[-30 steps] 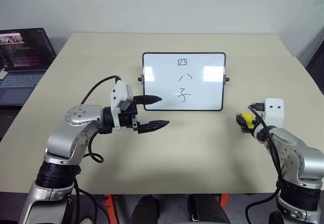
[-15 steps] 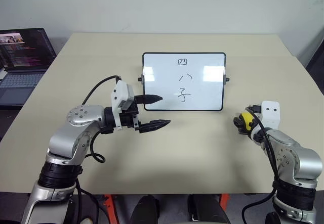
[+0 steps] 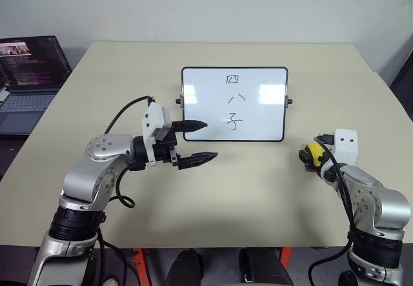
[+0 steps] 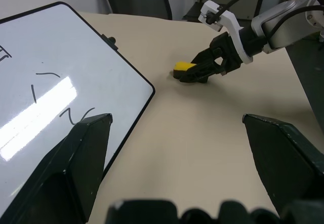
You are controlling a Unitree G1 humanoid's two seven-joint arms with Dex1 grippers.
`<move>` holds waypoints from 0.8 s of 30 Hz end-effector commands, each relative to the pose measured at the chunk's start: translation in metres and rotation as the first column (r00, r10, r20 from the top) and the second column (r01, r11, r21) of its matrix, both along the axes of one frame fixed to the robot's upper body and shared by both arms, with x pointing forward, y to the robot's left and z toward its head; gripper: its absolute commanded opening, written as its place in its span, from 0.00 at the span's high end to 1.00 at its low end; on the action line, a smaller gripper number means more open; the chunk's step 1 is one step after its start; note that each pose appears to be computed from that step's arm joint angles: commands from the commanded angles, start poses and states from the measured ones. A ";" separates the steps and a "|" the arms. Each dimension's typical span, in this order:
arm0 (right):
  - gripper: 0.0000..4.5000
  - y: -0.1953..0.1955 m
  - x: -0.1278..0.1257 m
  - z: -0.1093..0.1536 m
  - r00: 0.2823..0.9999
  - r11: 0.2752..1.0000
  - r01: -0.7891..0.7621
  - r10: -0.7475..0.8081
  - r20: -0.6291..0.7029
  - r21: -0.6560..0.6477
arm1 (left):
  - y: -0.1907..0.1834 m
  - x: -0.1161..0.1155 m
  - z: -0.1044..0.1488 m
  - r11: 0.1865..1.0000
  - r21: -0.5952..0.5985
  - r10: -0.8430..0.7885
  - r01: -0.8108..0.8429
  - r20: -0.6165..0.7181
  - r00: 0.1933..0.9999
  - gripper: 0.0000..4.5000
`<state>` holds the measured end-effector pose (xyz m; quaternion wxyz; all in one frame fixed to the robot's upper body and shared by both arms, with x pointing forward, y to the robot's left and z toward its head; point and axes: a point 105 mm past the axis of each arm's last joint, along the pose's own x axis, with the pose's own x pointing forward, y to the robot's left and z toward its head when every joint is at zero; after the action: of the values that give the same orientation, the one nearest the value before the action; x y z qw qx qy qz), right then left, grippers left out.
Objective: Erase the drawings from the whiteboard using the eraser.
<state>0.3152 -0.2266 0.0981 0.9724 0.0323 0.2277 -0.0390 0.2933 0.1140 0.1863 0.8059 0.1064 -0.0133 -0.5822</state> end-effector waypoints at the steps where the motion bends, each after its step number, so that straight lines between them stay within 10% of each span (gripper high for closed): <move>1: 0.01 -0.005 0.003 0.011 0.999 1.000 0.016 -0.015 0.049 -0.014 | -0.003 -0.002 0.010 1.000 -0.005 -0.014 0.014 0.051 0.999 0.00; 10: 0.01 -0.005 0.003 0.010 0.999 1.000 0.017 -0.017 0.047 -0.010 | -0.002 -0.001 0.010 1.000 0.002 -0.008 0.008 0.054 0.998 0.00; 19: 0.70 -0.005 0.004 0.012 0.998 1.000 0.021 -0.021 0.052 -0.006 | -0.002 -0.001 0.011 1.000 0.000 -0.010 0.010 0.057 0.998 0.00; 24: 0.74 -0.005 0.004 0.013 0.998 1.000 0.021 -0.021 0.054 -0.004 | -0.004 0.000 0.011 1.000 -0.002 -0.012 0.012 0.057 0.998 0.00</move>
<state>0.3161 -0.2290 0.0966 0.9718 0.0360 0.2289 -0.0431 0.2942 0.1139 0.1871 0.8064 0.1114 -0.0141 -0.5806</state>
